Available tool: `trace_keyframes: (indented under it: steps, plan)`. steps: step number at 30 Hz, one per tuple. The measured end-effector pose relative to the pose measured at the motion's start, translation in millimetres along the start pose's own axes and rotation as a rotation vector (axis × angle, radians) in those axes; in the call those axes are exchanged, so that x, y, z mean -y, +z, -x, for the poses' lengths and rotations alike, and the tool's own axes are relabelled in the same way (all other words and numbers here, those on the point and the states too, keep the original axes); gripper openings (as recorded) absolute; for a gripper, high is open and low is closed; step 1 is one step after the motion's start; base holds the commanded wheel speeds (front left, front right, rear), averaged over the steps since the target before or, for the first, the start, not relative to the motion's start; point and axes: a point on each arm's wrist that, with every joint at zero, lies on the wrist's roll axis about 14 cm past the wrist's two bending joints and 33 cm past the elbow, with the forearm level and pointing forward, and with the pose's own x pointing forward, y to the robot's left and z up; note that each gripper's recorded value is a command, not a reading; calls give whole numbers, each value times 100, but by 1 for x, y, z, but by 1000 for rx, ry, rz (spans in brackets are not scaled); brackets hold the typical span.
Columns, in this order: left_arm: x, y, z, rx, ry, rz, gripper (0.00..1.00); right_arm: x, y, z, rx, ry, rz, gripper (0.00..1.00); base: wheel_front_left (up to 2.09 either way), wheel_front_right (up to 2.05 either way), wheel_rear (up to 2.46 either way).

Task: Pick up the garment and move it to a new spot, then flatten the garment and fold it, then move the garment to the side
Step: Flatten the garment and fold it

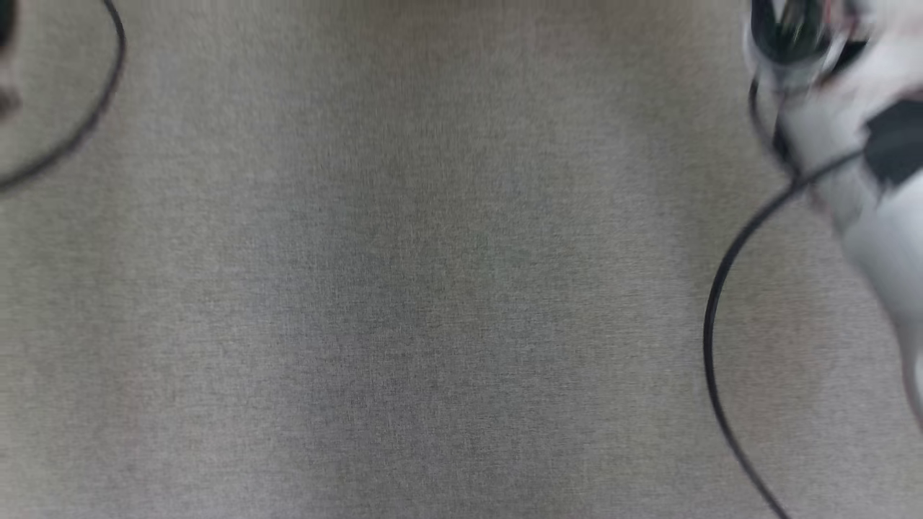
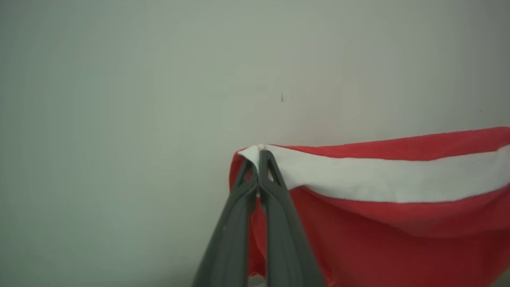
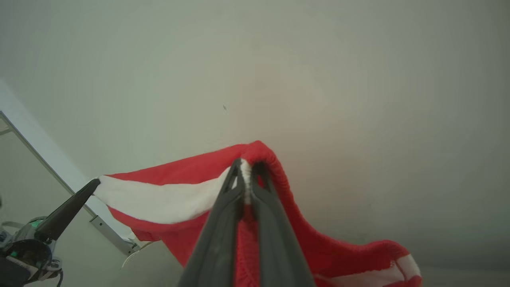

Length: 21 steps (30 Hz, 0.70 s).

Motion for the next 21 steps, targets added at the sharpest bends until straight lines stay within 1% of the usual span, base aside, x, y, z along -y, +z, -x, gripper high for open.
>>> trace_keyframes:
  steps: [5, 6, 7, 8, 9, 11, 12, 21]
  plan:
    - [1, -15, 40, -8, 56, 77, 0, -21, -34, 42, -92, 45, -40, 0, 0, 0, 0]
    - [1, -15, 40, -8, 56, 77, 0, -21, -34, 42, -92, 45, -40, 0, 0, 0, 0]
    - [4, -19, 50, -15, 60, 99, 0, -25, -39, 52, -105, 51, -51, 0, 0, 0, 0]
    - [10, -29, 71, -35, 77, 128, 0, -31, -50, 70, -140, 57, -75, 0, 0, 0, 0]
    - [10, -29, 71, -35, 77, 128, 0, -31, -50, 70, -140, 57, -75, 0, 0, 0, 0]
    - [19, -34, 91, -51, 81, 154, 0, -37, -59, 88, -166, 60, -105, 0, 0, 0, 0]
    - [31, -36, 110, -61, 76, 167, 0, -45, -69, 106, -193, 70, -118, 0, 0, 0, 0]
    - [73, -39, 197, -140, 105, 224, 0, -73, -100, 181, -281, 65, -220, 0, 0, 0, 0]
